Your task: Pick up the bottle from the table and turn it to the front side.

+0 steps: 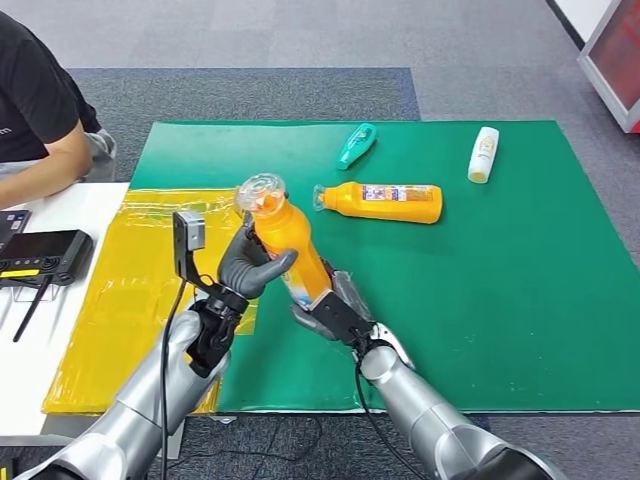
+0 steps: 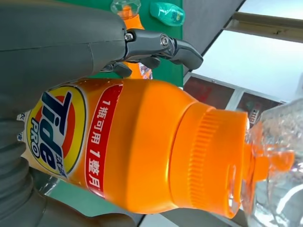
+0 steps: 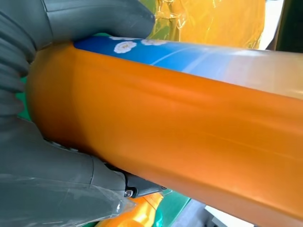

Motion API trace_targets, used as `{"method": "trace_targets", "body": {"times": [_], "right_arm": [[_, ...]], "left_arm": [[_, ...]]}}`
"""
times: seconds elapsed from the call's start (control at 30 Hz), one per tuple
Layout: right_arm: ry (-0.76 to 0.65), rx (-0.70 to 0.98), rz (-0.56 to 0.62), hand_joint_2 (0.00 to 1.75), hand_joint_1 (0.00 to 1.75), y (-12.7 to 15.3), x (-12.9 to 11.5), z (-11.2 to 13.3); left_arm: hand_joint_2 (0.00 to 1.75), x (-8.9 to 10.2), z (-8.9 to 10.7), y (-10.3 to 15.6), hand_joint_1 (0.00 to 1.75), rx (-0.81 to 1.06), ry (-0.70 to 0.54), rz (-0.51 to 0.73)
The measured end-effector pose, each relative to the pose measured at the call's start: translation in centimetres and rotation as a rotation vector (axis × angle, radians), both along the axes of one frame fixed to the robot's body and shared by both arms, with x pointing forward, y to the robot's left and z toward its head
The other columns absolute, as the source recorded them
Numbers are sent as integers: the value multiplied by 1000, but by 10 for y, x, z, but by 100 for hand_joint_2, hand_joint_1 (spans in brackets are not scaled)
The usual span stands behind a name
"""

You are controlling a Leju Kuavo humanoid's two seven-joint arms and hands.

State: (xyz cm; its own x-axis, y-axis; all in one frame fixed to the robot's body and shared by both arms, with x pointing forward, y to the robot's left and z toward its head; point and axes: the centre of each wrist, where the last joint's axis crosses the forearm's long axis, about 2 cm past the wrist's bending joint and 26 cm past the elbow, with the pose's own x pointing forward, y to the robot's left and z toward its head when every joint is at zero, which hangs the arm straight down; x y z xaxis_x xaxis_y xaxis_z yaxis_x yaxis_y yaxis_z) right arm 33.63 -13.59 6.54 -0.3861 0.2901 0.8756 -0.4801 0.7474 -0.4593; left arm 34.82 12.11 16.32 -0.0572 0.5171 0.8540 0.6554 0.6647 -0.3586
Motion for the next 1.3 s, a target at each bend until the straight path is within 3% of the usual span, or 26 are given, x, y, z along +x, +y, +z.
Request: {"method": "trace_targets", "body": {"times": [0.33, 0.37, 0.43, 0.47, 0.5, 0.57, 0.7, 1.3], "right_arm": [[28, 7, 4, 175, 175, -1, -2, -4], [29, 7, 4, 175, 175, -1, -2, -4], [32, 9, 5, 175, 175, -1, -2, -4], [32, 9, 5, 175, 175, -2, -2, -4], [33, 9, 5, 175, 175, -2, -2, -4], [33, 9, 5, 175, 175, -2, -2, -4], [31, 9, 4, 175, 175, -1, -1, -3], [23, 19, 15, 175, 175, 3, -2, -2]], "left_arm": [[175, 0, -4, -3, 0, 38, -5, -11], [175, 0, -4, -3, 4, 39, -6, -11], [175, 1, -5, -3, 51, 42, -10, -10], [175, 1, -5, -3, 59, 44, -12, -8], [175, 1, -5, -4, 55, 47, -14, -6], [175, 2, -5, -4, 14, 55, -18, -1], [175, 2, -5, -4, 175, 69, -28, 7], [175, 3, -5, -4, 175, 87, -73, 52]]}}
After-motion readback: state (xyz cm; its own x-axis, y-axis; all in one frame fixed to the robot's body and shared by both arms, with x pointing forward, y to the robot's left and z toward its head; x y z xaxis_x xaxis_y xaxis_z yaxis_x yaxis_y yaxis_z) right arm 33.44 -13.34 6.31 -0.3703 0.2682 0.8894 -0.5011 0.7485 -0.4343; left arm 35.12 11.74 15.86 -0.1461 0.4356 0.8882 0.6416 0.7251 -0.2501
